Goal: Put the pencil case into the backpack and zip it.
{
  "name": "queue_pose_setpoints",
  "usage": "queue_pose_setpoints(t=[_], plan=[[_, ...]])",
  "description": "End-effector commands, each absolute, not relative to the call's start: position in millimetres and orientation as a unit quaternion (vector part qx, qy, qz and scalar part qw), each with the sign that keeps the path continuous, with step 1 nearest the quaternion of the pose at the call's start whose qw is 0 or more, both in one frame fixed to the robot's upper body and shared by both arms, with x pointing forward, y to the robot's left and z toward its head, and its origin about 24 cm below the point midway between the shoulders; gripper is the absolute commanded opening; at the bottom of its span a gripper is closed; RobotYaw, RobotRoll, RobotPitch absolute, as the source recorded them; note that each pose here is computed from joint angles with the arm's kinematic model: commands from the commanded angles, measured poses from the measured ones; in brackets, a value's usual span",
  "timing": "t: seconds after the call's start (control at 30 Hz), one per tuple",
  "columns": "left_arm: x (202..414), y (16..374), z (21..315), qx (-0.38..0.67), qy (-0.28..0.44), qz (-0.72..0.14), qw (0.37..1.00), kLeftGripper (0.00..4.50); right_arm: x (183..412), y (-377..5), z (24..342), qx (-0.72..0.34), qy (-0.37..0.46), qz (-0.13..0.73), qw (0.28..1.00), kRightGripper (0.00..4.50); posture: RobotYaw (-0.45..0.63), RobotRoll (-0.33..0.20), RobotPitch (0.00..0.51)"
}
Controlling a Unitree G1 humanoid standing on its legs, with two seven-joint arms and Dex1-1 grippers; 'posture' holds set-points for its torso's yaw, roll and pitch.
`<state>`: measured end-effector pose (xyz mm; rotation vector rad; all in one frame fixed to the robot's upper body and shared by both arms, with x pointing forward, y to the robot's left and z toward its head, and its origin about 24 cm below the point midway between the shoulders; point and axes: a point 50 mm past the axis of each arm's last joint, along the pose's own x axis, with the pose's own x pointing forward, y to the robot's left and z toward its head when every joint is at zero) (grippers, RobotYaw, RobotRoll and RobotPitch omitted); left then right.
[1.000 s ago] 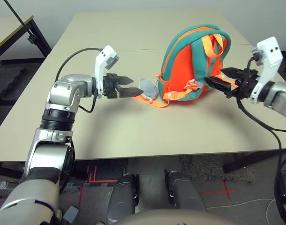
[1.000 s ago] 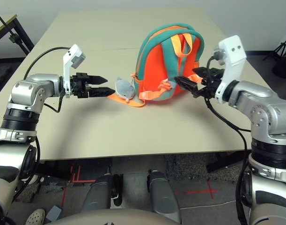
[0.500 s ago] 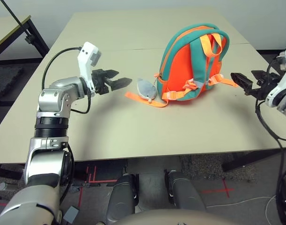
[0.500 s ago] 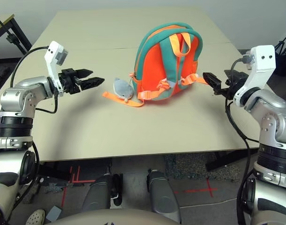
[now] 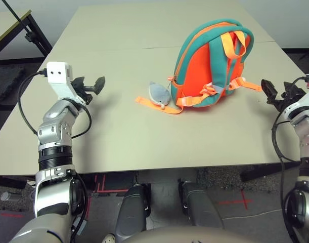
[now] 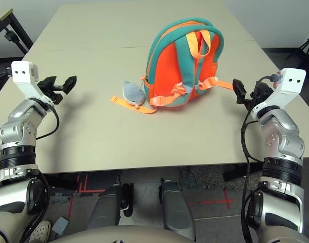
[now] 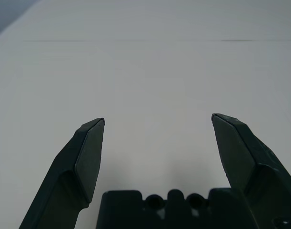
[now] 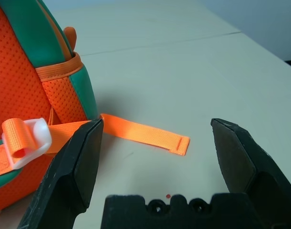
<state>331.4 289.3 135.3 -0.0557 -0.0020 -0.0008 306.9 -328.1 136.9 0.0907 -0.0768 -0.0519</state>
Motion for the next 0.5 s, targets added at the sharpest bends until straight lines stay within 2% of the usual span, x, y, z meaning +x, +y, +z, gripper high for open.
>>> queue_pose_setpoints(t=[0.03, 0.23, 0.5], plan=[[324.0, 300.7, 120.5, -0.026, 0.006, 0.042, 0.999, 4.5, 306.9, -334.7, 131.4, 0.035, -0.042, -0.04, 0.998, 4.46, -0.11, 0.0, 0.182], [319.5, 310.2, 113.3, -0.012, 0.006, 0.073, 0.997, 4.5, 306.5, -336.1, 125.6, 0.046, -0.04, -0.047, 0.997, 4.46, -0.11, 0.0, 0.195], [318.9, 319.3, 111.7, -0.012, -0.002, 0.103, 0.995, 4.5, 311.8, -333.2, 129.6, 0.043, -0.047, -0.04, 0.997, 4.46, -0.08, 0.0, 0.185]])
